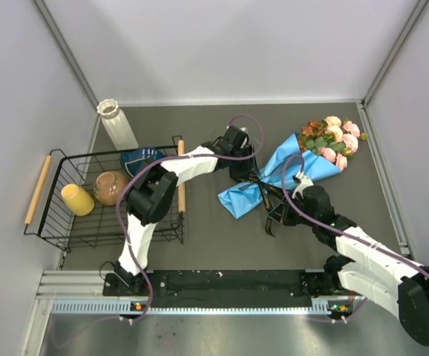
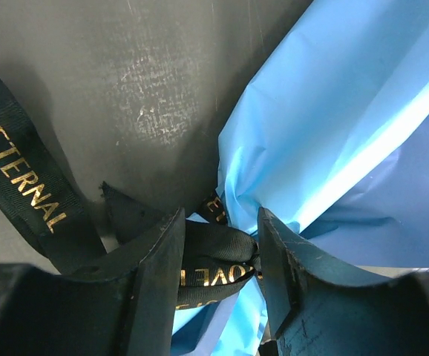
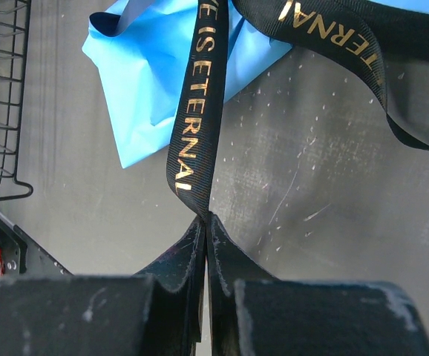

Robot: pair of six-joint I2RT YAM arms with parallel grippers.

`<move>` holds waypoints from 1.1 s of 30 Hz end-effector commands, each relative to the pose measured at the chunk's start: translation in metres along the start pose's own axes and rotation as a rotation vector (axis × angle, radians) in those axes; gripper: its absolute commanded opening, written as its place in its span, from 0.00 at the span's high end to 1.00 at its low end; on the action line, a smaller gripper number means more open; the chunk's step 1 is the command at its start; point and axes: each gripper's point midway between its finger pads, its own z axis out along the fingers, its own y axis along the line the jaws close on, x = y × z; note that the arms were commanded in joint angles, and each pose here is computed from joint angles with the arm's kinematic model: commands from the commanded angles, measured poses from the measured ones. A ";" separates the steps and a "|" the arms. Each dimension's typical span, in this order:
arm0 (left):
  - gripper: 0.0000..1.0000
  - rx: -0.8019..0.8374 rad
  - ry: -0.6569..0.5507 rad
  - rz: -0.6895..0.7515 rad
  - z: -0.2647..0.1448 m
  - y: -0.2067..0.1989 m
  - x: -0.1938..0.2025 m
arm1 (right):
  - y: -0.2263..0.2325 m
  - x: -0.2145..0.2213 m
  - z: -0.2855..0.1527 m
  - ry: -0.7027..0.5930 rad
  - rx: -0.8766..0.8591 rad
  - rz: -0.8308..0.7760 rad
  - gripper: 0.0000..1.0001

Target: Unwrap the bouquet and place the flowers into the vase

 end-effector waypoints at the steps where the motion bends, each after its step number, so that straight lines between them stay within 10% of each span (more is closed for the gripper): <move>1: 0.52 0.082 -0.083 0.047 -0.025 -0.028 -0.020 | 0.003 -0.008 0.000 -0.028 -0.012 -0.014 1.00; 7: 0.52 0.115 -0.079 0.056 -0.029 -0.032 -0.015 | 0.003 -0.007 0.000 -0.025 -0.013 -0.016 1.00; 22: 1.00 0.132 -0.112 0.060 -0.034 -0.041 -0.024 | 0.002 -0.006 0.002 -0.019 -0.010 -0.010 1.00; 33: 1.00 0.171 -0.149 0.068 -0.034 -0.055 -0.039 | 0.001 0.000 0.002 0.001 -0.012 -0.012 1.00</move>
